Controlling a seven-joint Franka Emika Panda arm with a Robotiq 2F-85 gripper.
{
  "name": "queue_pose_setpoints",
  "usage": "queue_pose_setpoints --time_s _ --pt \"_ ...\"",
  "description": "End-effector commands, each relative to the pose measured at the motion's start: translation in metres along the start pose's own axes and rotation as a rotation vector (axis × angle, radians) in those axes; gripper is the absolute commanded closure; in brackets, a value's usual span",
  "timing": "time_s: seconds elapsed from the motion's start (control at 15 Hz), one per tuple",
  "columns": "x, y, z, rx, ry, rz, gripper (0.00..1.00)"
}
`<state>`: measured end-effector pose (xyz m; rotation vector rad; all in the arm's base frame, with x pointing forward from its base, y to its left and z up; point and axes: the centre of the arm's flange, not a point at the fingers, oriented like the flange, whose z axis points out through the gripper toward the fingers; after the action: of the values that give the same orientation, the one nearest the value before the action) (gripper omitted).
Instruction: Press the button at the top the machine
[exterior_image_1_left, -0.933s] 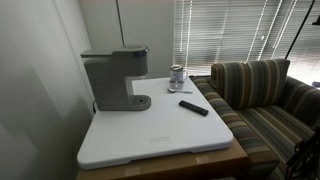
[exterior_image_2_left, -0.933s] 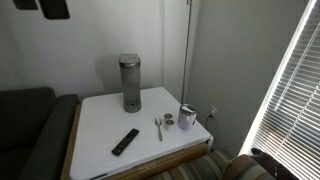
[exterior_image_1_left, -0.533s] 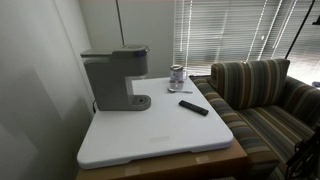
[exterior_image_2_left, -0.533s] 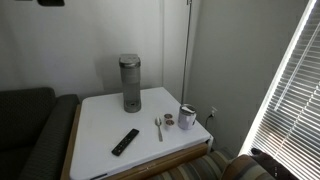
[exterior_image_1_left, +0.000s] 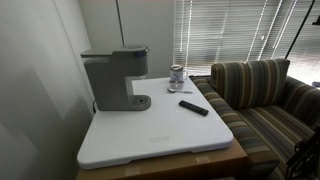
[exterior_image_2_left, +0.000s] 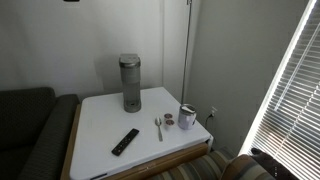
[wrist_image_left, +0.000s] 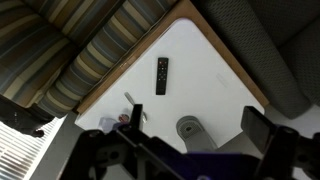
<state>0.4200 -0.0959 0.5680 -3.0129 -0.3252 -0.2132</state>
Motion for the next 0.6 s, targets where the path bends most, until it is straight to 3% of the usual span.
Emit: queue_pose_setpoints --time_s 0.0,0.13,0.2,0.4,0.53 --pt "0.053 0.004 0.008 0.047 -0.057 -0.11 0.0" --pt "0.074 0.001 0.017 0.041 -0.087 -0.169 0.0" --pt "0.044 -0.008 0.017 0.027 -0.043 -0.117 0.0" --pt "0.053 -0.01 0.023 0.024 -0.056 -0.122 0.0" --pt "0.059 -0.007 0.018 0.014 -0.005 -0.13 0.0"
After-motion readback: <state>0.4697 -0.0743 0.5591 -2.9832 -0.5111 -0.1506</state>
